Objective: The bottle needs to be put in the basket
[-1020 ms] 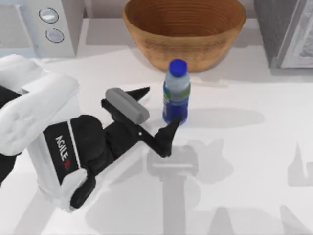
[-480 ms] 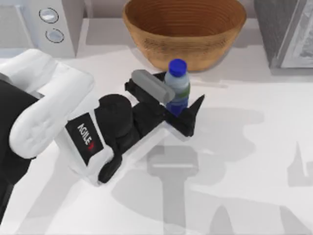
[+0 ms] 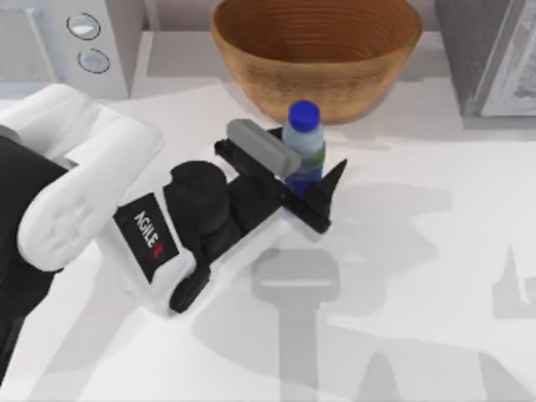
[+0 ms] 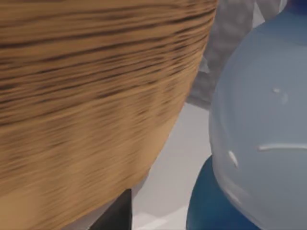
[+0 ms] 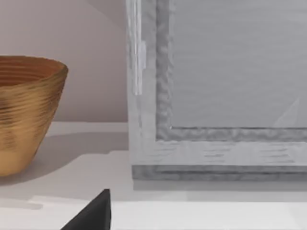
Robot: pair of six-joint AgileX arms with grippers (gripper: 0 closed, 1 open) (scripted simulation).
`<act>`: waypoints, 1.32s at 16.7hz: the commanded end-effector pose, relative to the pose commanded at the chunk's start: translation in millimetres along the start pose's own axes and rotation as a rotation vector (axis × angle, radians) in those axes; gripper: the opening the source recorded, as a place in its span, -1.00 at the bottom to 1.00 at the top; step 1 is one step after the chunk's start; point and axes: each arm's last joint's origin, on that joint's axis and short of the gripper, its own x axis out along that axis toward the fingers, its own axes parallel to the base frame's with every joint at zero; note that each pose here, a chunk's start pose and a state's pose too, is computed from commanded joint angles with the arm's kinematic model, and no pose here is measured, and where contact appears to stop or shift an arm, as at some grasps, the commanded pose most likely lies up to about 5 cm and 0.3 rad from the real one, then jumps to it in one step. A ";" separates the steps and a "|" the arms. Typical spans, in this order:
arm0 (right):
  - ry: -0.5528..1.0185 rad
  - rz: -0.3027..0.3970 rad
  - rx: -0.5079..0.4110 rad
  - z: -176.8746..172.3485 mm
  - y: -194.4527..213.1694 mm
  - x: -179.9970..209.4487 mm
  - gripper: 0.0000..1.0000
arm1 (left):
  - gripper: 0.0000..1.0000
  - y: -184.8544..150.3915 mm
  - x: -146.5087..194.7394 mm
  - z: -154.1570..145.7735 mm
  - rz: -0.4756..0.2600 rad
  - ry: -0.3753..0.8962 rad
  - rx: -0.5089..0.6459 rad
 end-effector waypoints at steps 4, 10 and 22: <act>0.000 0.000 0.000 0.0 0.0 0.0 1.00 | -0.21 0.0 0.0 0.0 0.000 0.000 0.000; 0.000 0.000 0.000 0.0 0.0 0.0 1.00 | -1.00 0.0 0.0 0.0 0.000 0.000 0.000; 0.000 0.000 0.000 0.0 0.0 0.0 1.00 | -1.00 5.1 -13.2 11.7 0.005 0.018 -0.004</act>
